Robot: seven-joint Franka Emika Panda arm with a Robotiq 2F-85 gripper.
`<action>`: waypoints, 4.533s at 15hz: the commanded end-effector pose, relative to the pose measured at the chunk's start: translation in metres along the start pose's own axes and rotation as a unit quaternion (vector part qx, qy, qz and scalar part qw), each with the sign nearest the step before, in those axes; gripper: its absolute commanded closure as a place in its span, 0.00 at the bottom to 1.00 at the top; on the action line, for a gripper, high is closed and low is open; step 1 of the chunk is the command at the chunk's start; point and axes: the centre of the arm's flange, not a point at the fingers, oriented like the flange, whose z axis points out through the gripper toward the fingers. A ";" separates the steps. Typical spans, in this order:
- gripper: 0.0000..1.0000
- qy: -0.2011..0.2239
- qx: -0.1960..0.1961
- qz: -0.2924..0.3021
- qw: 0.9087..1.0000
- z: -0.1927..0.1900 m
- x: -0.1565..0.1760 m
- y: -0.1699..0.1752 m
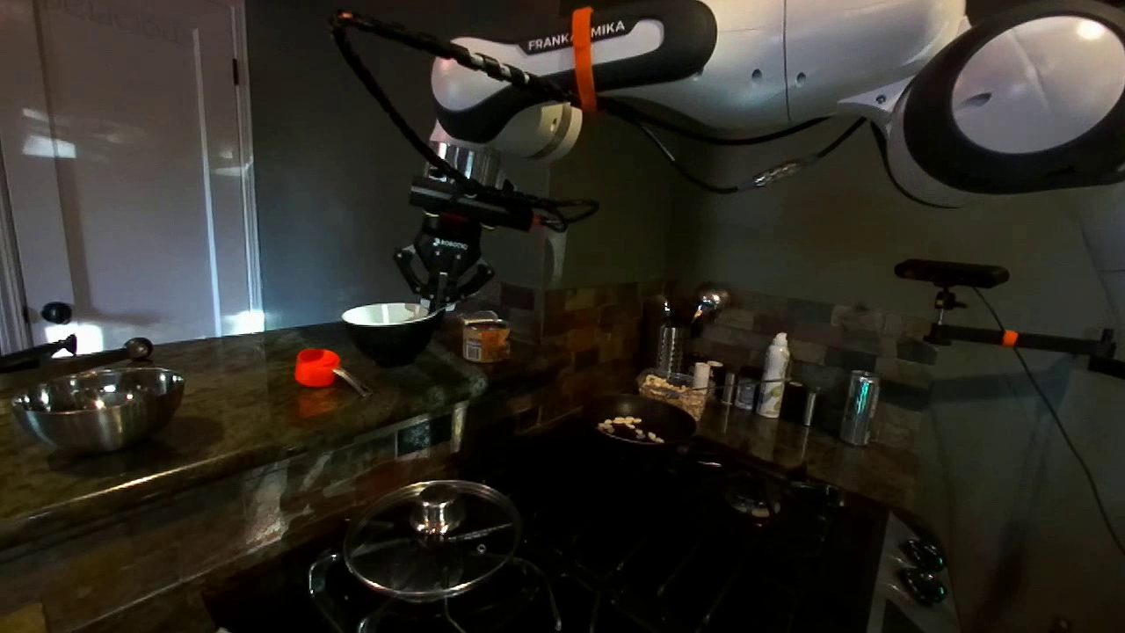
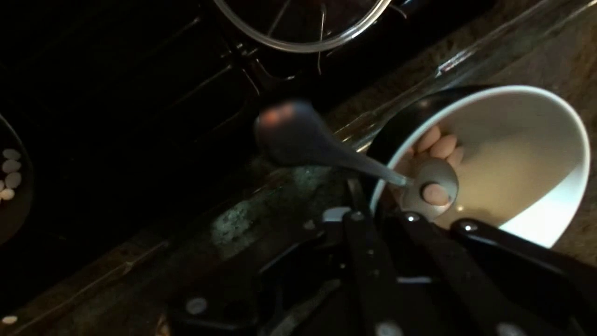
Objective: Take the black bowl off of the top
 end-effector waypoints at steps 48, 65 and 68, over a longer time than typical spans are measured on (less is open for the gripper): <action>0.98 -0.097 0.119 -0.674 0.722 0.202 -0.364 -0.113; 0.67 -0.093 0.065 -0.653 0.749 0.209 -0.351 -0.104; 0.53 -0.098 0.071 -0.650 0.750 0.200 -0.353 -0.103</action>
